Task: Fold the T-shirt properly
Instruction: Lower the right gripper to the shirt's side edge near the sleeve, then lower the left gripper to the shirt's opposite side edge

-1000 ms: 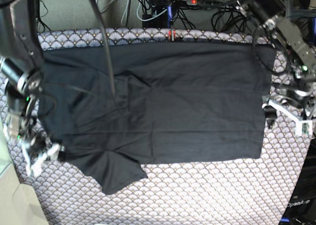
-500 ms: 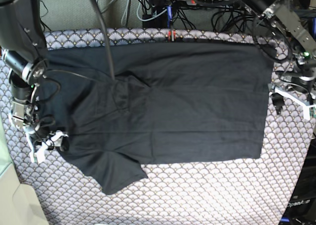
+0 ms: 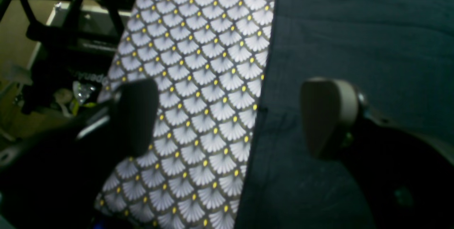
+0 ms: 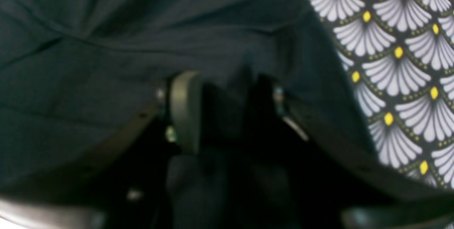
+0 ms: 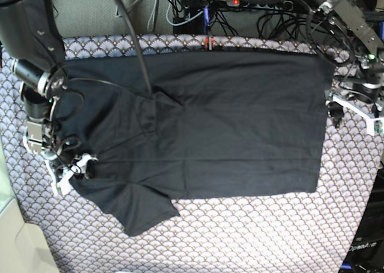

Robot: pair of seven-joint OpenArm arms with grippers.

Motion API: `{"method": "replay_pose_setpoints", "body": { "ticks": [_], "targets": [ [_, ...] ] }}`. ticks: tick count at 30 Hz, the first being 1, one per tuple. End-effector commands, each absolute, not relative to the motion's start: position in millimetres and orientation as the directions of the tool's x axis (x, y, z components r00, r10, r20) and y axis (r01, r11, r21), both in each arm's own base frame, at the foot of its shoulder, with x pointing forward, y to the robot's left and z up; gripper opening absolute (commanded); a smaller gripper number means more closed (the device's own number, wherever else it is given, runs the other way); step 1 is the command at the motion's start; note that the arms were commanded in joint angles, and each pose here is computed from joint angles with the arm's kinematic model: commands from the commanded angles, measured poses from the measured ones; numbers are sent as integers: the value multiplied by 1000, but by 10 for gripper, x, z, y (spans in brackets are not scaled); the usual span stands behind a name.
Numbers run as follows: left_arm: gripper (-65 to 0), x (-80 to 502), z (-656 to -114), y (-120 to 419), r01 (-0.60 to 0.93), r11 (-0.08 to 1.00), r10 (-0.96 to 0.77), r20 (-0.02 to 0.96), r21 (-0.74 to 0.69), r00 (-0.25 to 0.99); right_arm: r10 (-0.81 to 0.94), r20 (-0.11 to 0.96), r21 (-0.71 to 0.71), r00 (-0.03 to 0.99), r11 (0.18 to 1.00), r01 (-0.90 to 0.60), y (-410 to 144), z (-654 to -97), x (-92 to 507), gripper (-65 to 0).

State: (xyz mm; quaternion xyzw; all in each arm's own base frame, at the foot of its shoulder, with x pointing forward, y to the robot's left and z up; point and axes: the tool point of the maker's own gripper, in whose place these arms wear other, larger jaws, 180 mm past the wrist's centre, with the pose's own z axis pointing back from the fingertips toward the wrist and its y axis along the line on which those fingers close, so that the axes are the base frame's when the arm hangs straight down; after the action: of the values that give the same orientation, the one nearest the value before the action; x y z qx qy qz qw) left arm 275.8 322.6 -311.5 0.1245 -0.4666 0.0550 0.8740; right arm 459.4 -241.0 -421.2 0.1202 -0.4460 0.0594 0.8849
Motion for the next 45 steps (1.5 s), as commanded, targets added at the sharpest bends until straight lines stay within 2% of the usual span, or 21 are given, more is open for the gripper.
{"method": "replay_pose_setpoints", "body": {
  "ticks": [1,5,9,17,20,25,28,40,42,45],
  "targets": [
    [-31,2824,-2957,3251,-218,960,-40,858,174,512,-4,847,135,532,969,-209,-2517,-3918,4804,-448],
    [-31,2823,-2954,3251,-218,960,-40,858,175,512,23,869,79,495,980,-183,-2805,-3702,4873,-463],
    [-31,2823,-2956,3225,-219,961,-35,860,169,510,51,887,26,460,987,-160,-3050,-3503,4912,-428],
    [-31,2769,-2946,3134,-218,962,-32,863,163,505,58,877,12,477,990,-143,-3189,-3542,4831,-409],
    [-31,2771,-2917,3130,-219,961,-36,866,167,499,58,869,14,491,990,-143,-3189,-3616,4776,-343],
    [-31,2716,-2860,3125,-217,958,-56,866,186,496,33,858,21,513,995,-99,-3232,-3763,4714,-162],
    [-31,2677,-2875,3123,-215,957,-60,861,193,504,15,873,37,487,995,-98,-3202,-3784,4702,-119],
    [-31,2600,-2976,3073,-215,960,-41,850,179,525,-10,865,78,502,990,-115,-3013,-3924,4677,-120],
    [-31,2598,-2993,3049,-216,961,-32,850,170,525,-10,865,79,502,990,-116,-3004,-3926,4679,-148],
    [-31,2558,-3029,3045,-214,962,-31,844,171,536,-10,864,79,503,990,-116,-3004,-3933,4673,-241]
  ]
}}
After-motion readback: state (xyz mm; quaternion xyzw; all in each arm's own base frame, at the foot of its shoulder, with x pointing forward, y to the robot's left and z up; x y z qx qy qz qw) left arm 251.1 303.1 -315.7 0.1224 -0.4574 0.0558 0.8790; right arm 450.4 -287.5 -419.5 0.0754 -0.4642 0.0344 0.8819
